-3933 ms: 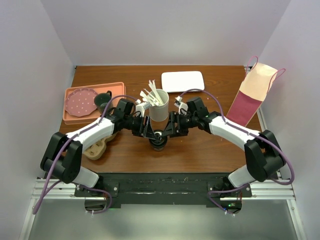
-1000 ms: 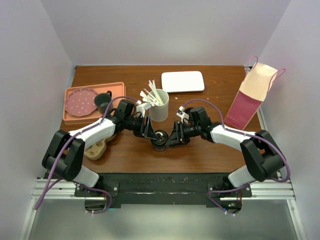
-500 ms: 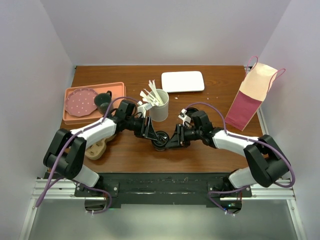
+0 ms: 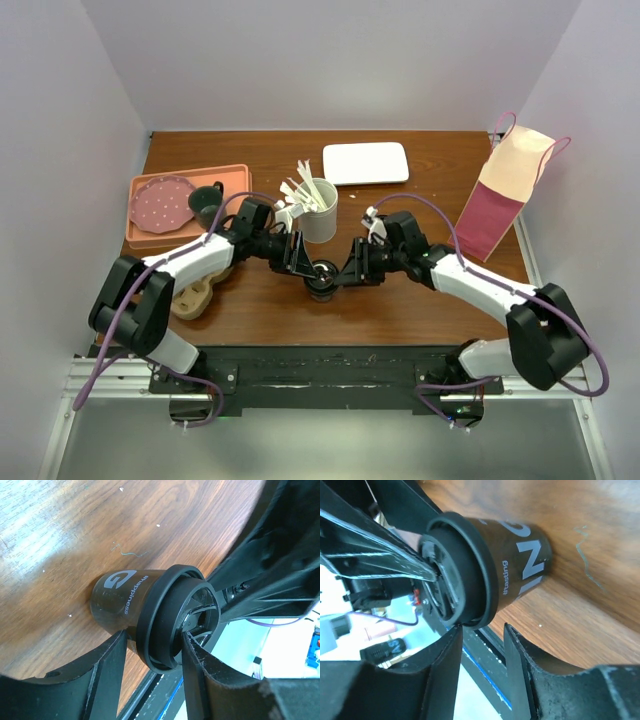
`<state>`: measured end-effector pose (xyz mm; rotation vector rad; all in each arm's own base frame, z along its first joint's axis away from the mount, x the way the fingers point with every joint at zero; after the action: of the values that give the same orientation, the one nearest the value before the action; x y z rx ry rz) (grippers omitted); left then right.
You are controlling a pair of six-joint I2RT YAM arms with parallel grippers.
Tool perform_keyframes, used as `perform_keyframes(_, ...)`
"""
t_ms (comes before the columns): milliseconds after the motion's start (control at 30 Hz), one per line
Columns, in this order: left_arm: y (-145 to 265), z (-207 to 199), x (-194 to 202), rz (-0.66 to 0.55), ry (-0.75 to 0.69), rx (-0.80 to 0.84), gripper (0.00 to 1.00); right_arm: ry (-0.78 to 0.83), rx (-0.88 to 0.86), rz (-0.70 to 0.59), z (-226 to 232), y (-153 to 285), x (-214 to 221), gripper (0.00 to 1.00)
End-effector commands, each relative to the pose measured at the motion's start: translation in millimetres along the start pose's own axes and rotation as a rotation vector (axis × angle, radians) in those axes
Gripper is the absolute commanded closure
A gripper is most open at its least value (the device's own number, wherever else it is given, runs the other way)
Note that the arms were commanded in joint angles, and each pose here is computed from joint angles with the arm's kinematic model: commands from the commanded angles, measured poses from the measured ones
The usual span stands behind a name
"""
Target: Pack the takeout coffee
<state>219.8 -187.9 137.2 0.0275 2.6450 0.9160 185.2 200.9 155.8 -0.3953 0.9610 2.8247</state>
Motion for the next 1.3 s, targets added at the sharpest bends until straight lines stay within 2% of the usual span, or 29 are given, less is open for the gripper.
perform_keyframes(0, -8.6, 67.5, 56.1, 0.213, 0.079, -0.44, 0.51, 0.063, 0.078, -0.117, 21.3, 15.7, -27.6, 0.56)
perform_keyframes(367, -9.5, 68.5, 55.7, 0.217, 0.075, -0.438, 0.51, 0.053, 0.123, -0.21, 22.0, 18.5, -40.9, 0.62)
perform_keyframes(1033, -10.5, 69.5, 55.9, 0.227, 0.074, -0.437, 0.51, 0.058, 0.109, -0.164, 7.1, -12.0, -51.2, 0.65)
perform_keyframes(1267, -11.3, 73.5, 59.6, 0.239, 0.084, -0.456, 0.51, -0.029, 0.287, -0.129, -34.9, -18.3, -23.4, 0.69)
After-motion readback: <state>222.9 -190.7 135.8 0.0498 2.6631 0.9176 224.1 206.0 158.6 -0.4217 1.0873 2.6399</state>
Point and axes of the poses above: each gripper's point midway between its finger pads, its own y axis back along the fingers, its own z axis along the line the jaws close on, x = y × z, the point moved 9 cm from there along y, back along the fingers, and after that the axes turned 1 degree about y, right-handed, at the moved point
